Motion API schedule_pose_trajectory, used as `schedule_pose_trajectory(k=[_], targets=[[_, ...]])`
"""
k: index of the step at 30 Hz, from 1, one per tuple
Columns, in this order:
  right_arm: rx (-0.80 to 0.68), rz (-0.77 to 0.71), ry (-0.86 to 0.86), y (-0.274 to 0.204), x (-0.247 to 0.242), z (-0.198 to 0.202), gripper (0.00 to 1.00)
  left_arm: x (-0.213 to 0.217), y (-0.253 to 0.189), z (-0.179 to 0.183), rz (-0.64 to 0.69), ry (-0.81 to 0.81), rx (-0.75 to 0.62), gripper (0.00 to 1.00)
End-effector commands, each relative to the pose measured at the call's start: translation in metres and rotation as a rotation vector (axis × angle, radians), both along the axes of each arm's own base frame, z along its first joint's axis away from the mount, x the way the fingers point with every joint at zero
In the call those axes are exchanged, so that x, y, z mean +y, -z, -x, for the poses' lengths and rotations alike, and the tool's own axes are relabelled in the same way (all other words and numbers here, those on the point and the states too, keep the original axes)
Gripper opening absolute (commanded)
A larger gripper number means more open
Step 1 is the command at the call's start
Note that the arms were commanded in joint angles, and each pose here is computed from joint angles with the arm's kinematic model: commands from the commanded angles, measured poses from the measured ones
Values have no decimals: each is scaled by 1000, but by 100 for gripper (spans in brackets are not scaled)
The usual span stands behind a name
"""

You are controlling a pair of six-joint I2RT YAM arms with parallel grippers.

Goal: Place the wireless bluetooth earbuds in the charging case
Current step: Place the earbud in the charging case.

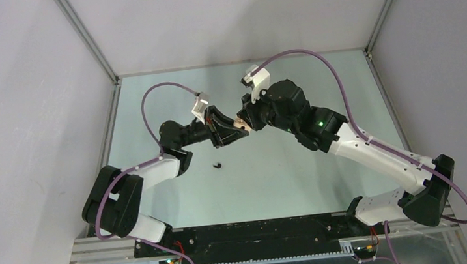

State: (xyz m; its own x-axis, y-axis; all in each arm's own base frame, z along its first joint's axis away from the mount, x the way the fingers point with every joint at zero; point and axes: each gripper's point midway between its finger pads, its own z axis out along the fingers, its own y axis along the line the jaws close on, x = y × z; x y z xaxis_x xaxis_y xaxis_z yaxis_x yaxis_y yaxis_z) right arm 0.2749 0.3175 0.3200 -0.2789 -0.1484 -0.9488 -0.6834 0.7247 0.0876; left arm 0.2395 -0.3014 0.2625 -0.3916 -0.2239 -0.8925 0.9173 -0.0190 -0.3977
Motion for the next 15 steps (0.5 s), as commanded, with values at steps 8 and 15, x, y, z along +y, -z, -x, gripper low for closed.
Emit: schedule_pose_trajectory(k=[8,15], targets=[[-22,-45,17,-39,-6,-7,19,0,-18,3,36,-18,-102,1],[-24,-43,0,-41,2,-3,19,0,-18,4,36,-14,-99,1]])
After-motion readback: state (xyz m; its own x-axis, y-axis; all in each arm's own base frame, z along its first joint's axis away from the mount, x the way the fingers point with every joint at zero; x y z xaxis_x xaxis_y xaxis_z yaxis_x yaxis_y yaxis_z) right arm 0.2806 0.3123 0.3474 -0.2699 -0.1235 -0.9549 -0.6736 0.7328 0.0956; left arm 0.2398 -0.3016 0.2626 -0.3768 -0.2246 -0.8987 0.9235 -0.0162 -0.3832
